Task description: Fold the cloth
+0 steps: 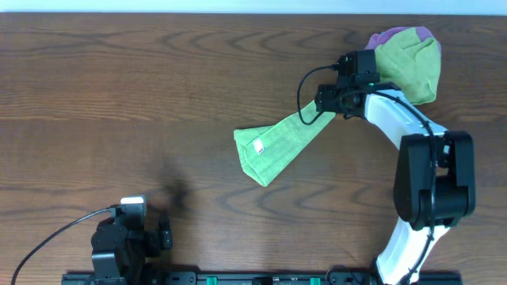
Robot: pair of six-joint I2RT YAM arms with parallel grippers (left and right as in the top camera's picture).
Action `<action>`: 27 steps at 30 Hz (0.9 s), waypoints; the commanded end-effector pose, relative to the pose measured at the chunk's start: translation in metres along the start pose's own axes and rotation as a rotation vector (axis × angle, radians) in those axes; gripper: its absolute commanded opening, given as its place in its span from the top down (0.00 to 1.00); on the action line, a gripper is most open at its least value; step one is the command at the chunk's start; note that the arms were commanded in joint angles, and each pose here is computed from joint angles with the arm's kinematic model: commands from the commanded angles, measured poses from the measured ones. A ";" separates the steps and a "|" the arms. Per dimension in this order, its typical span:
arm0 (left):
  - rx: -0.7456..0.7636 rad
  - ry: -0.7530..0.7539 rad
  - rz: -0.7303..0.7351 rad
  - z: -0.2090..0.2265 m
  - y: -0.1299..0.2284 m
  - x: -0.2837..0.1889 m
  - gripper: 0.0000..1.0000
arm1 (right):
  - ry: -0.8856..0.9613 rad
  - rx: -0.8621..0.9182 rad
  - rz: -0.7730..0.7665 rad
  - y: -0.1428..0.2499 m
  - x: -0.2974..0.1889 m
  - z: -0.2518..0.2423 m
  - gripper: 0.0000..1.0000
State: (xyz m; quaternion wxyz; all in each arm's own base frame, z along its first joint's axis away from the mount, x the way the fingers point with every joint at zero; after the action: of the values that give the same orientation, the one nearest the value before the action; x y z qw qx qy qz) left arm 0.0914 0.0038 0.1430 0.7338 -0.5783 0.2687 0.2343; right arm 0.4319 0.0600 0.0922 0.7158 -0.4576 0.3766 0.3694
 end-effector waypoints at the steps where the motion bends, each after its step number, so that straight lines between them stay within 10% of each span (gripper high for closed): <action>1: 0.026 0.006 0.051 -0.002 0.011 0.005 0.05 | 0.014 -0.005 0.001 -0.002 0.007 -0.007 0.30; 27: 0.026 0.006 0.050 -0.002 0.011 0.005 0.05 | 0.009 -0.024 -0.031 -0.007 0.009 -0.006 0.44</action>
State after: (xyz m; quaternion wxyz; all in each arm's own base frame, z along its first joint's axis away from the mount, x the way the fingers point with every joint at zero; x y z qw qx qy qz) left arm 0.0914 0.0038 0.1430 0.7338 -0.5783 0.2687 0.2343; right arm 0.4386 0.0603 0.0879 0.7169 -0.4701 0.3629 0.3652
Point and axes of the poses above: each gripper's point midway between its finger pads, its own x axis out along the fingers, its own z axis along the line the jaws close on, y = z × x, the point moved 8 cm from there along -x, back along the fingers, and after that the axes turned 13 degrees about x, right-handed, at the moved point
